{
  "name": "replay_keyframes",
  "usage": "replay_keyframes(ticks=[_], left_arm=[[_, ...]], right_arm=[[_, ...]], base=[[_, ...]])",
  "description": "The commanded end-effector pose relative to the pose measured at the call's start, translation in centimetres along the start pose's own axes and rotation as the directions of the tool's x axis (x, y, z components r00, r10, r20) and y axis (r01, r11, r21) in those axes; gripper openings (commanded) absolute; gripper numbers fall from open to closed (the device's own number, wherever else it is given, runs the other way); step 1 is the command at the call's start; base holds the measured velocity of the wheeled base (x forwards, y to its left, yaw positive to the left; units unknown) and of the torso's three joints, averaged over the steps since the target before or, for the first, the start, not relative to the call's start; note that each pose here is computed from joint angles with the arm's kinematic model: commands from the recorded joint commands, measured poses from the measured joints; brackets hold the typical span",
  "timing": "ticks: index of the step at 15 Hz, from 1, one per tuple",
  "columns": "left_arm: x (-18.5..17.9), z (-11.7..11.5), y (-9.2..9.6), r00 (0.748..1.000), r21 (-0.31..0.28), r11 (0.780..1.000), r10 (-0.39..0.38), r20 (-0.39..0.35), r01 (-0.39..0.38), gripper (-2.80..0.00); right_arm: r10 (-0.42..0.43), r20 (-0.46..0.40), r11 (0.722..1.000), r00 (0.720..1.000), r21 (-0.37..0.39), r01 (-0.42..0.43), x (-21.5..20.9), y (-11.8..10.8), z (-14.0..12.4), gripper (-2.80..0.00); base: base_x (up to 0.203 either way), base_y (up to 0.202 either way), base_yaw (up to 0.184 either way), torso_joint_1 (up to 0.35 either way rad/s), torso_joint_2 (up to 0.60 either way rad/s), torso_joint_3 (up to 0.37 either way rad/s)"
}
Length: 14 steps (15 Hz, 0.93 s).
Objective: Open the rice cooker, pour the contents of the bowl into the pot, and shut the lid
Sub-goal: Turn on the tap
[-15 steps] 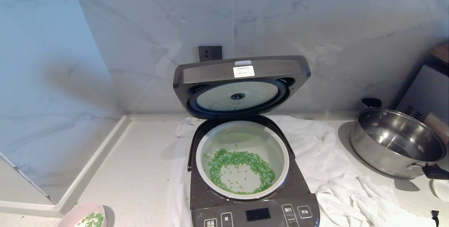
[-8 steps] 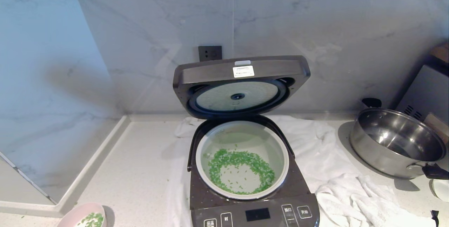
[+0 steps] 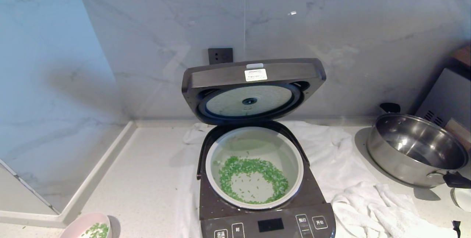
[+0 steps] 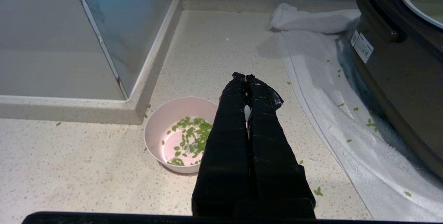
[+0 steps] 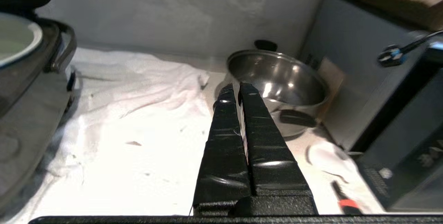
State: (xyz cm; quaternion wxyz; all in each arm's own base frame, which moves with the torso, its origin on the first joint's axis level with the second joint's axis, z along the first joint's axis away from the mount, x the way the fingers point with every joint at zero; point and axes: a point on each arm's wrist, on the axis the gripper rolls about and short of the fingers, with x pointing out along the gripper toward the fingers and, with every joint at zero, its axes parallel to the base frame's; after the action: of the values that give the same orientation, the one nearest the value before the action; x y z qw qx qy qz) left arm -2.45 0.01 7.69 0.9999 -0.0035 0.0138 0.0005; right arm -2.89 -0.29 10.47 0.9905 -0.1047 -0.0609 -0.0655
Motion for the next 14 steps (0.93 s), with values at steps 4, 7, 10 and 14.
replay_keyframes(ticks=[4,7,10,14], left_arm=[[0.0,0.0,0.0,1.0,0.0,1.0,-0.001,-0.001,0.001,-2.8],[0.0,0.0,0.0,1.0,0.001,1.0,-0.001,-0.002,0.001,-2.8],[0.0,0.0,0.0,1.0,0.002,1.0,-0.001,-0.001,0.001,-2.8],[0.0,0.0,0.0,1.0,0.004,1.0,-0.001,-0.001,0.001,-2.8]], right_arm=[[0.163,-0.064,0.986,0.985,0.055,-0.159,0.2,0.9,-2.5,-2.8],[0.191,-0.105,0.98,0.976,0.082,-0.183,0.1,1.0,-2.9,-2.8],[0.166,-0.109,0.979,0.98,0.14,-0.15,0.2,1.0,-2.9,-2.8],[0.157,-0.113,0.98,0.981,0.14,-0.141,0.2,1.0,-2.9,-2.8]], base=[[0.0,0.0,0.0,0.0,0.0,0.0],[0.0,0.0,0.0,0.0,0.0,0.0],[0.0,0.0,0.0,0.0,0.0,0.0],[0.0,0.0,0.0,0.0,0.0,0.0]])
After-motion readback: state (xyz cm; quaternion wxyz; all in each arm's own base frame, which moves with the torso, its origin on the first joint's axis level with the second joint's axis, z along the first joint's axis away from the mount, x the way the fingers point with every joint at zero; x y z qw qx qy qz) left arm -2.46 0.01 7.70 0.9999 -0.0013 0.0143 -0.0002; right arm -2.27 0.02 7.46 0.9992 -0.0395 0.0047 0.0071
